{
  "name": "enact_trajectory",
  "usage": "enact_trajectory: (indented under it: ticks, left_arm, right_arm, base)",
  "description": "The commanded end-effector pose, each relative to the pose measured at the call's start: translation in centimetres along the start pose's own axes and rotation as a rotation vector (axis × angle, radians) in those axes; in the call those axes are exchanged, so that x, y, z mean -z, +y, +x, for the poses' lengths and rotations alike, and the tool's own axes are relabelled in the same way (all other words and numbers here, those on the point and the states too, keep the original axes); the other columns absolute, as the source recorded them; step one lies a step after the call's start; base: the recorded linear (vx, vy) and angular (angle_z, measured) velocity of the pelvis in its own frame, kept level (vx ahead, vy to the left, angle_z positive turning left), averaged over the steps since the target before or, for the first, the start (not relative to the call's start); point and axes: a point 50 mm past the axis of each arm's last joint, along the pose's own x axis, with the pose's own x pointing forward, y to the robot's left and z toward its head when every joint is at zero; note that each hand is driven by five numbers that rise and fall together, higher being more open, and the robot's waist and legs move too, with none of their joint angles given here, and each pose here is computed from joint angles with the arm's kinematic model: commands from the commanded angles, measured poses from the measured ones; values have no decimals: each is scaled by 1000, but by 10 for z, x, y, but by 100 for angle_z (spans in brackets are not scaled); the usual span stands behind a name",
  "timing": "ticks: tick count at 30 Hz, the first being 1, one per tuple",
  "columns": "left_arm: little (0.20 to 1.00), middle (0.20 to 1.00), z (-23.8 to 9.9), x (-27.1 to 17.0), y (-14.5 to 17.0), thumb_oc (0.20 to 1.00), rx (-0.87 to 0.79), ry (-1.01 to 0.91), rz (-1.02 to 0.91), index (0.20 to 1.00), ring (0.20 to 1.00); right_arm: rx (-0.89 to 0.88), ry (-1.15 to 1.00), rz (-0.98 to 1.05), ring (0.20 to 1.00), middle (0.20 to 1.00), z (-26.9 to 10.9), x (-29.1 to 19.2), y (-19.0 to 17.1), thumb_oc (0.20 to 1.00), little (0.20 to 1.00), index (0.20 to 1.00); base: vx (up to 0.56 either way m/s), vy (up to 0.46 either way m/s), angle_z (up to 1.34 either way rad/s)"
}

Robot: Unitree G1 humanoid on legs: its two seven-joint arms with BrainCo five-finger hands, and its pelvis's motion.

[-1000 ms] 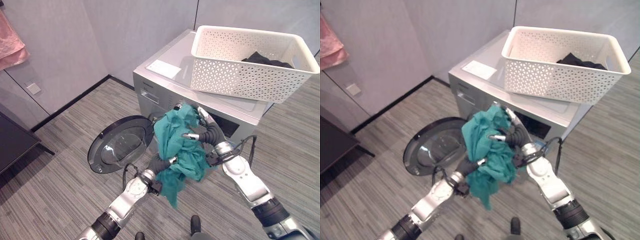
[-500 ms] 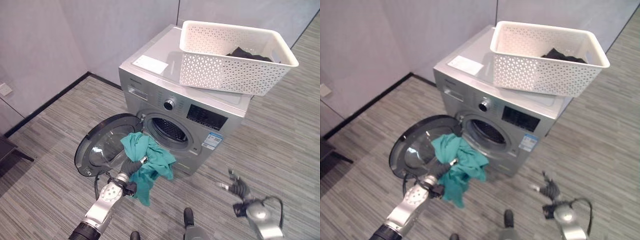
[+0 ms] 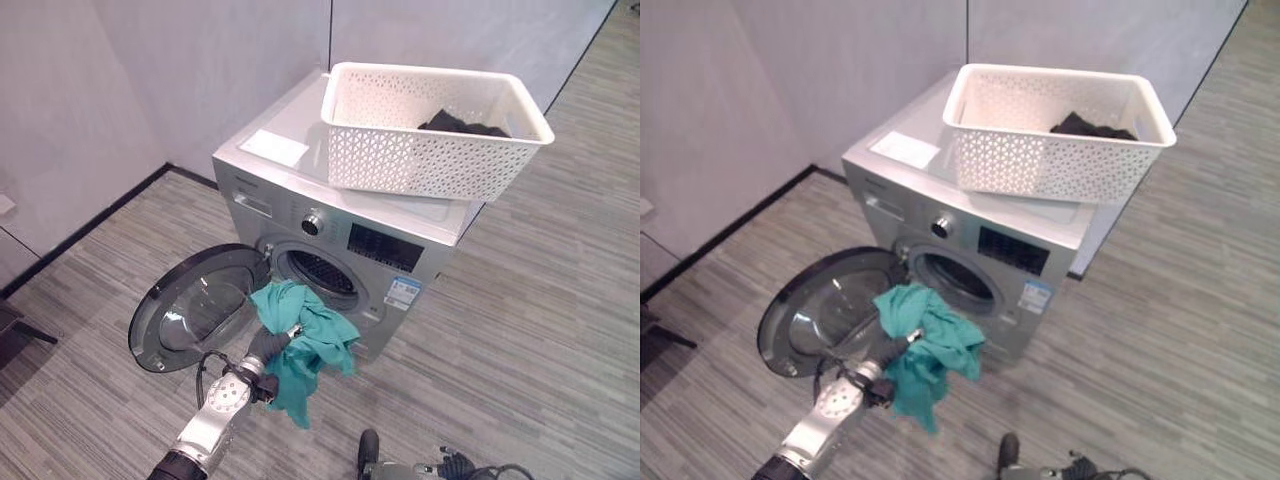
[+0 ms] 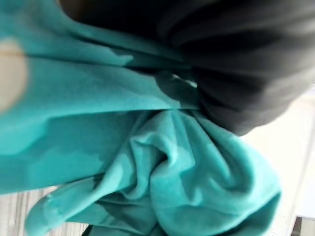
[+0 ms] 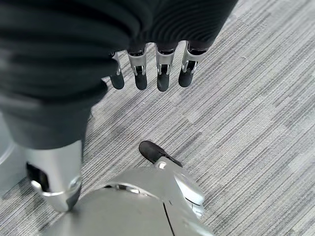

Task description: Grab the laundry basket,head to the washer,open it,put in the laundry and shut it.

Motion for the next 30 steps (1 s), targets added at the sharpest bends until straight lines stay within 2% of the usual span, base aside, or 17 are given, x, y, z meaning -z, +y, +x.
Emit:
enact_trajectory:
  ticks: [1, 11, 15, 24, 30]
  left_arm:
    - [200, 200, 8, -38, 4, 200, 17, -190, -7, 200, 200]
    - [200, 200, 9, -36, -1, 200, 41, -175, -20, 200, 200]
    - [200, 200, 6, -36, 5, 200, 15, -167, -14, 200, 200]
    - [200, 200, 4, -43, 14, 200, 31, -169, 57, 200, 200]
    - [200, 200, 6, -45, 16, 200, 19, -188, 63, 200, 200]
  right_arm:
    - [-42, 24, -74, 1000, 1000, 0, 6, 10, 1000, 1000, 1000]
    - [-35, 22, -101, 1000, 1000, -1, 8, 7, 1000, 1000, 1000]
    - [-22, -73, -110, 1000, 1000, 2, -23, 3, 1000, 1000, 1000]
    - [-39, -80, -72, 1000, 1000, 5, -37, 7, 1000, 1000, 1000]
    - [-19, -67, -24, 1000, 1000, 4, -33, 1, 1000, 1000, 1000]
  base:
    - [10, -66, 15]
    - [6, -24, 18]
    - [164, 208, 13]
    - [143, 251, -17]
    - [139, -14, 34]
